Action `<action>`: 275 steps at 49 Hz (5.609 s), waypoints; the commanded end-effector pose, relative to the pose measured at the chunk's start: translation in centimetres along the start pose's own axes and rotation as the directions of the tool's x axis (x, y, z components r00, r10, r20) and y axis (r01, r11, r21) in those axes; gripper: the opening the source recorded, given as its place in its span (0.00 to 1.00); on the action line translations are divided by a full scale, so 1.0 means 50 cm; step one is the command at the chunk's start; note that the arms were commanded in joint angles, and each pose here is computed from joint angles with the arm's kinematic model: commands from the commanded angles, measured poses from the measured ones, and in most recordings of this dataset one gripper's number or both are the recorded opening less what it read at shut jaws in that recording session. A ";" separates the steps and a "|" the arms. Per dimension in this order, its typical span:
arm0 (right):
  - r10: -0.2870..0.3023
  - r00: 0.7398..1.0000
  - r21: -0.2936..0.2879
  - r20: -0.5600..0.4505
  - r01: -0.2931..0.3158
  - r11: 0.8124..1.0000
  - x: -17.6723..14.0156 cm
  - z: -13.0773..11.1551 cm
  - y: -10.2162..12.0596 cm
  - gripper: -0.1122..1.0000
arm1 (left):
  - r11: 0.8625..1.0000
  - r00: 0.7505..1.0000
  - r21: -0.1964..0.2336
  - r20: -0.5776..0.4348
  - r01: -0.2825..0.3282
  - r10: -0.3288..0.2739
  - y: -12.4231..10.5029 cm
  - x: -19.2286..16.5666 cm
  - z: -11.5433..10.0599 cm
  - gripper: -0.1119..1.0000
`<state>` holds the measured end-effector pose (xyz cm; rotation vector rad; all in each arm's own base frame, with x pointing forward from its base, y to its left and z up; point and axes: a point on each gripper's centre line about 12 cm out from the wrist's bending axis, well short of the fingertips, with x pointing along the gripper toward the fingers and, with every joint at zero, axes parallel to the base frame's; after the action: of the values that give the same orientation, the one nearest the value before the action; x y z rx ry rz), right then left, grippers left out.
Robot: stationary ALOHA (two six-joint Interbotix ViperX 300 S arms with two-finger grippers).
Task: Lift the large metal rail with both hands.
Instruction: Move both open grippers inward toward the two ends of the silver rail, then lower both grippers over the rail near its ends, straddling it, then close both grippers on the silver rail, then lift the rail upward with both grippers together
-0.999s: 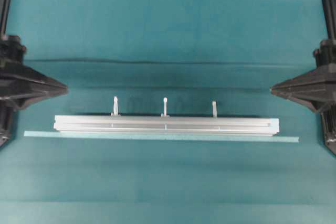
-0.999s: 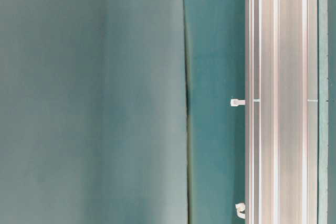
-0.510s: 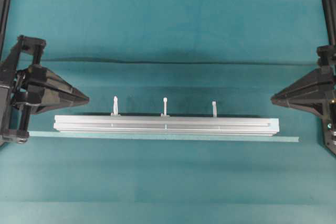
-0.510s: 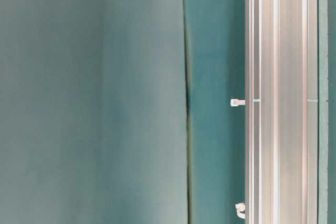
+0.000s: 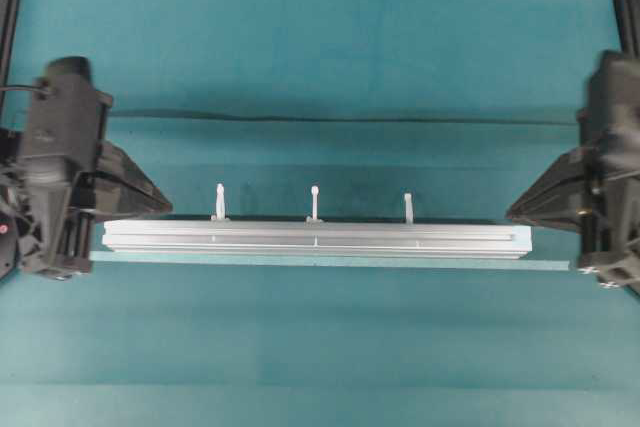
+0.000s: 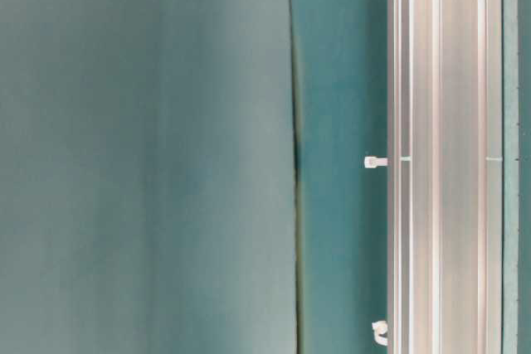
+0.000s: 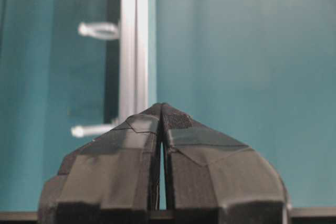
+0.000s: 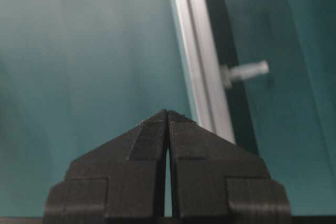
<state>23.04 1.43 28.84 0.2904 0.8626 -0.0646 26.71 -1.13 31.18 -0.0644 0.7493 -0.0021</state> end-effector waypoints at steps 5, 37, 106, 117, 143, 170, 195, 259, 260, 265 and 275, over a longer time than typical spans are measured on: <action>-0.067 0.990 -0.031 -0.122 0.064 0.997 0.042 0.016 -0.002 0.10 | 0.998 0.996 -0.053 -0.079 -0.040 0.036 0.021 0.009 0.007 0.09; -0.173 0.888 -0.214 -0.425 0.087 0.973 0.170 0.024 -0.012 0.10 | 0.999 0.977 -0.022 -0.211 -0.048 0.042 0.018 0.047 -0.021 0.09; -0.167 0.923 -0.223 -0.347 0.092 0.971 0.270 -0.025 -0.042 0.97 | 0.998 0.929 -0.003 -0.367 -0.060 0.055 0.030 0.225 -0.143 0.99; -0.172 0.914 -0.228 -0.366 0.091 0.969 0.298 -0.046 -0.050 0.97 | 0.998 0.923 -0.005 -0.379 -0.065 0.058 0.037 0.257 -0.162 0.99; -0.170 0.912 -0.233 -0.374 0.085 0.969 0.359 -0.090 -0.063 0.97 | 0.998 0.913 0.030 -0.405 -0.050 0.058 0.043 0.318 -0.213 0.99; -0.170 0.909 -0.236 -0.381 0.082 0.968 0.380 -0.110 -0.067 0.97 | 0.998 0.912 0.032 -0.406 -0.051 0.060 0.049 0.339 -0.226 0.99; -0.169 0.909 -0.218 -0.381 0.089 0.972 0.386 -0.104 -0.069 0.44 | 0.998 0.927 0.032 -0.370 -0.047 0.056 0.048 0.339 -0.227 0.47; -0.172 0.848 -0.182 -0.501 0.092 0.979 0.189 0.054 -0.008 0.45 | 0.998 0.955 0.026 -0.288 -0.058 0.063 0.033 0.130 -0.026 0.42; -0.173 0.847 -0.182 -0.502 0.092 0.979 0.184 0.056 -0.007 0.45 | 0.998 0.955 0.025 -0.288 -0.060 0.065 0.034 0.123 -0.021 0.42; -0.170 0.851 -0.178 -0.497 0.091 0.980 0.152 0.072 -0.001 0.45 | 0.998 0.956 0.022 -0.285 -0.063 0.067 0.033 0.086 0.002 0.42; -0.147 0.876 -0.140 -0.460 0.091 0.986 0.078 0.125 0.021 0.45 | 0.998 0.956 0.015 -0.286 -0.065 0.067 0.029 0.043 0.035 0.42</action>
<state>30.49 0.86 27.39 0.1118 1.4072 -0.0492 29.50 0.27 28.34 -0.0271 1.0989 0.0447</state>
